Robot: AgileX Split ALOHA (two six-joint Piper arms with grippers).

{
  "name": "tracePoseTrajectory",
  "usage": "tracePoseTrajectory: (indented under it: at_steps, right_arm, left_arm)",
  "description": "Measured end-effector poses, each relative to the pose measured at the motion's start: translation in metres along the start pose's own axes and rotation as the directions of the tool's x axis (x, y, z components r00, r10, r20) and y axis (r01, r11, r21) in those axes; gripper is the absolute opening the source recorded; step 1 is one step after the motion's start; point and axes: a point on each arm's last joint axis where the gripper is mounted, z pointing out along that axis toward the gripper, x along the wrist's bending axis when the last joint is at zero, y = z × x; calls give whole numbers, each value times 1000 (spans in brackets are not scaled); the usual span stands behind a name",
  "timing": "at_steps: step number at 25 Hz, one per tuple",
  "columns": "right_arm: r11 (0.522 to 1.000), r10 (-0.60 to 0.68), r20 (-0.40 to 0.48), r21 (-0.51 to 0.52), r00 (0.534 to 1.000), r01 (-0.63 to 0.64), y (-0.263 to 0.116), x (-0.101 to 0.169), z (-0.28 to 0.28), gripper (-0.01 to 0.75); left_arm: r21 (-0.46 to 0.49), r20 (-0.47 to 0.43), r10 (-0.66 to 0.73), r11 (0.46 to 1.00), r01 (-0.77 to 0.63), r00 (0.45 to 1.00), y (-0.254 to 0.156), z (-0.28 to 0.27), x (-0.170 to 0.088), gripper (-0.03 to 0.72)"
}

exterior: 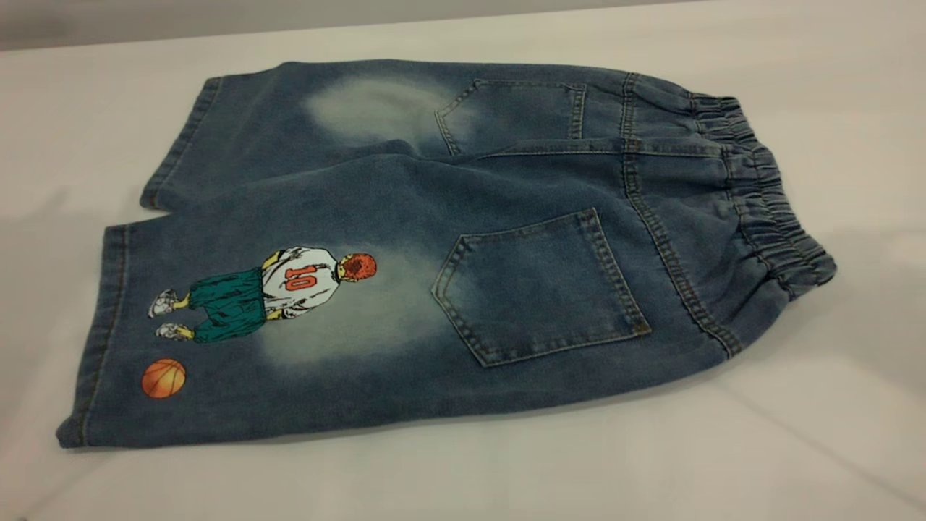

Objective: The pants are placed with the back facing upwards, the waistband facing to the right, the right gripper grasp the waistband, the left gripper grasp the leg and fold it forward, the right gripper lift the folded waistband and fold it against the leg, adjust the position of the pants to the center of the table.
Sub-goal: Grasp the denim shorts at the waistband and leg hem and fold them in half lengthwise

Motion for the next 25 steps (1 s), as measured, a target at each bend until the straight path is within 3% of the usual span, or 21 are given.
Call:
tracePoseTrajectory:
  at_steps: [6, 16, 21, 25]
  right_arm:
    - [994, 37, -64, 105, 997, -30, -2, -23, 46, 569]
    - [948, 289, -168, 189, 942, -257, -13, -110, 77, 569]
    - [897, 418, -103, 201, 902, -393, -33, -154, 86, 569]
    - [869, 459, -46, 230, 887, -438, -57, -168, 97, 569]
  left_arm:
    - [18, 0, 13, 1000, -13, 1000, -6, 26, 0, 516]
    - [21, 1, 32, 999, -32, 999, -7, 31, 0, 516]
    - [27, 1, 34, 999, -34, 999, -8, 31, 0, 516]
    - [28, 1, 34, 999, -34, 999, -8, 31, 0, 516]
